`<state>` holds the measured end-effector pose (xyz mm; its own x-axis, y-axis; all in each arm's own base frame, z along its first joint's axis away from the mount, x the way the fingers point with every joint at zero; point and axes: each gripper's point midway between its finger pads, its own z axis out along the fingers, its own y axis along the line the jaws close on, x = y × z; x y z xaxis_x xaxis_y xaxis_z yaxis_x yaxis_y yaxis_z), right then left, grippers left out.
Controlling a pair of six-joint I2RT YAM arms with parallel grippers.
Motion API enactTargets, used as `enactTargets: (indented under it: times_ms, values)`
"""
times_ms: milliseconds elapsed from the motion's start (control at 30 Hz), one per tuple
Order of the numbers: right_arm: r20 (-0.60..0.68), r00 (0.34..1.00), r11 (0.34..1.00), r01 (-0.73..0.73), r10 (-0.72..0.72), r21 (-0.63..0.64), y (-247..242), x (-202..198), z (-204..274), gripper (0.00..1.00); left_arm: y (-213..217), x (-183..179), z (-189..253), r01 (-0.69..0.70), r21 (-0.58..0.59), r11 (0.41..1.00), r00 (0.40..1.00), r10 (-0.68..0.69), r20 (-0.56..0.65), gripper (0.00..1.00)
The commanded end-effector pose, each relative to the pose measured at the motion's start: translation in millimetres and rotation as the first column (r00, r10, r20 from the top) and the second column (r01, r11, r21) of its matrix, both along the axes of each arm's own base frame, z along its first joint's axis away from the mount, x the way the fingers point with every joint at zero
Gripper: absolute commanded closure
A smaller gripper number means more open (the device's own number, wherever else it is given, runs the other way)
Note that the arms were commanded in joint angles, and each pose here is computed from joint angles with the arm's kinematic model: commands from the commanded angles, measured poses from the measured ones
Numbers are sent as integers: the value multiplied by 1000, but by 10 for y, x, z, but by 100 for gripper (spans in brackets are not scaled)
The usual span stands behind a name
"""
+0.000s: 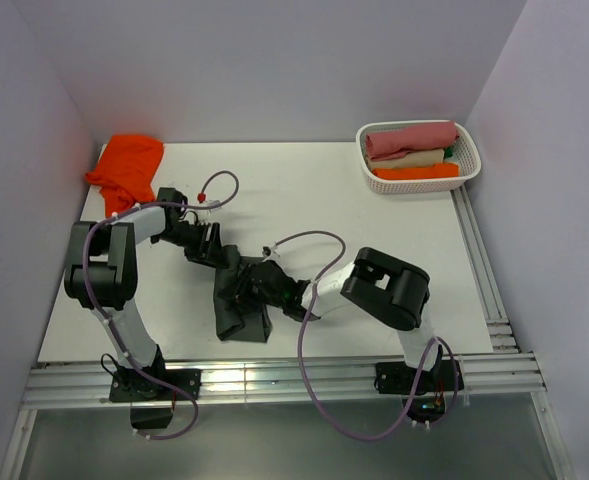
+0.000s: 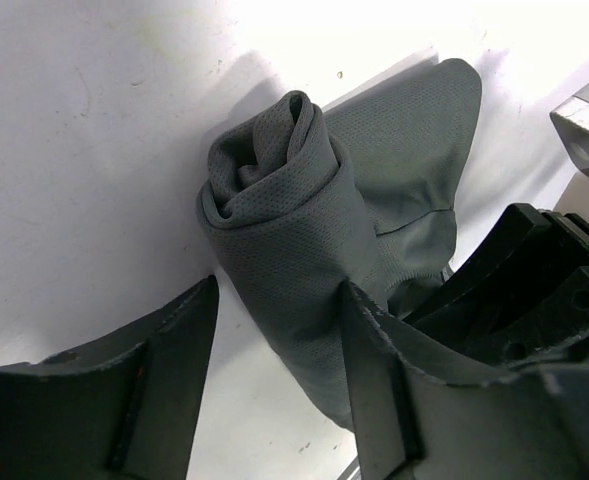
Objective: Roll the t-shirts
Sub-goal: Roll the tshirt
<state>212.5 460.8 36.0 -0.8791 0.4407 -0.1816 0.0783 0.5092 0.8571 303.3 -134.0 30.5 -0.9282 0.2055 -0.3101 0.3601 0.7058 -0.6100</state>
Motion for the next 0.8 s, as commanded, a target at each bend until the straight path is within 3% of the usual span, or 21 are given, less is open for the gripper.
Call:
enactTargets:
  times_ms: [0,467,767]
  values:
    - [-30,999,981,21,-27,-192,-281,61,-479,85,40,20,-89,0,29,1000,1000,0,-3,46]
    - [-36,999,975,9,-17,-221,-315,45,-533,85,34,101,-30,-11,29,1000,1000,11,6,77]
    - [-38,999,974,3,-13,-227,-309,48,-559,85,45,118,-12,-13,37,999,1000,13,19,77]
